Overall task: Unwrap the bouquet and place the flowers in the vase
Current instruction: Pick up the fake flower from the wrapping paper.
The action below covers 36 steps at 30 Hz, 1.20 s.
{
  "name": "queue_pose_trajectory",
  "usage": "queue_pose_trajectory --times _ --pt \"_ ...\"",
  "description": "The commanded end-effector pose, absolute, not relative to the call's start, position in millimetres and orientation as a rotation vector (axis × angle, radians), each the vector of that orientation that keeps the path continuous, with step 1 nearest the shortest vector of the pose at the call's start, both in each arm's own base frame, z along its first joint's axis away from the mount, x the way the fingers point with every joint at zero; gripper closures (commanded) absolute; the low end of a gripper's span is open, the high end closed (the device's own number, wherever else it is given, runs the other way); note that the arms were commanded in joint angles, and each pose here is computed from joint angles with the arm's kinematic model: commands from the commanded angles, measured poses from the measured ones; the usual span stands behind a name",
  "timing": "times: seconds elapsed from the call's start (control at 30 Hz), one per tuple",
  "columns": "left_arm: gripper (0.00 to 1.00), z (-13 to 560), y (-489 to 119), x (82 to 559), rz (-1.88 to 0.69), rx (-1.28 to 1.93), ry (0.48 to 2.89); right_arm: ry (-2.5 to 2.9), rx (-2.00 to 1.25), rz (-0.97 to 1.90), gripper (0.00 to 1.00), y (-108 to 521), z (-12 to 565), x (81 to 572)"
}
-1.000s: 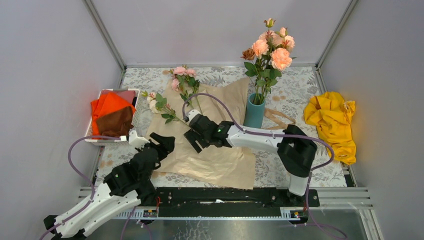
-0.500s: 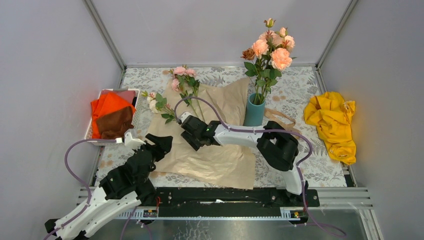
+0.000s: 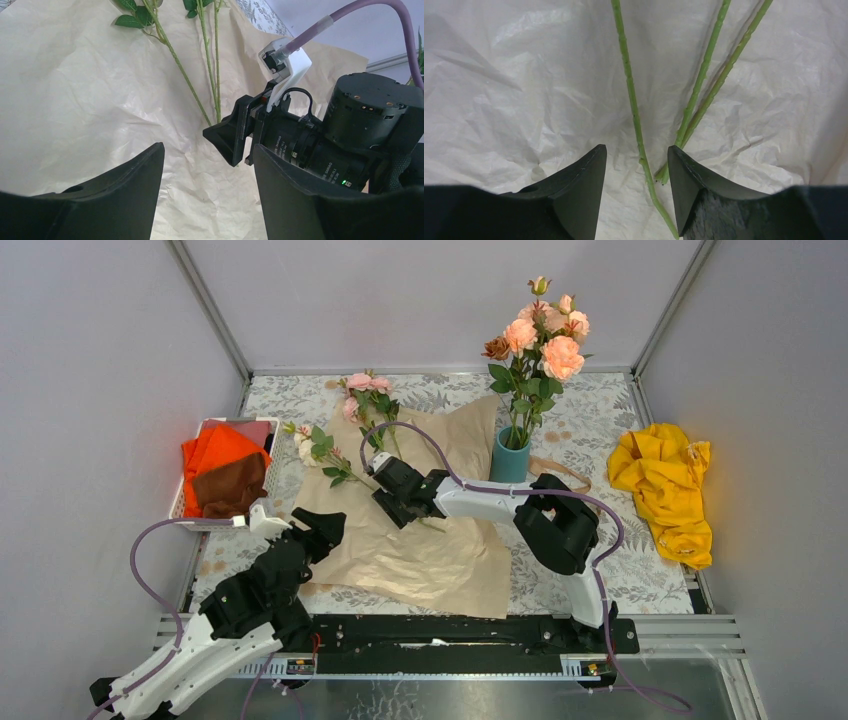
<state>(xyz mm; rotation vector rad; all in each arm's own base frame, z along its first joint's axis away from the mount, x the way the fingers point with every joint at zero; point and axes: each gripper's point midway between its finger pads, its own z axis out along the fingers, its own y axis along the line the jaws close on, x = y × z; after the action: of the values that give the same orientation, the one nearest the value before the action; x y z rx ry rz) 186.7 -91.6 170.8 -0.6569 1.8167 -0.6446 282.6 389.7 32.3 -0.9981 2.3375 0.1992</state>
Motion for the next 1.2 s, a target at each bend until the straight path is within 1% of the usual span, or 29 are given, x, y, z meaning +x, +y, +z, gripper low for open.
queue_pose_trajectory --times 0.0,0.43,0.5,0.63,0.83,1.17 --pt "0.28 166 -90 187 -0.619 -0.646 1.823 2.328 -1.014 0.281 0.46 401 29 284" --pt "0.29 162 -94 188 -0.614 -0.636 1.838 2.377 -1.028 0.288 0.59 394 8 273" --pt "0.29 163 -94 188 -0.614 -0.633 1.839 2.381 -1.026 0.285 0.65 393 6 273" --pt "0.29 162 -95 188 -0.611 -0.628 1.843 2.382 -1.016 0.268 0.81 391 5 275" --pt "0.29 160 -98 188 -0.625 -0.622 1.854 2.368 -0.992 0.277 0.99 392 15 277" --pt "0.28 161 -106 188 -0.672 -0.617 1.856 2.312 -0.954 0.424 1.00 400 54 268"
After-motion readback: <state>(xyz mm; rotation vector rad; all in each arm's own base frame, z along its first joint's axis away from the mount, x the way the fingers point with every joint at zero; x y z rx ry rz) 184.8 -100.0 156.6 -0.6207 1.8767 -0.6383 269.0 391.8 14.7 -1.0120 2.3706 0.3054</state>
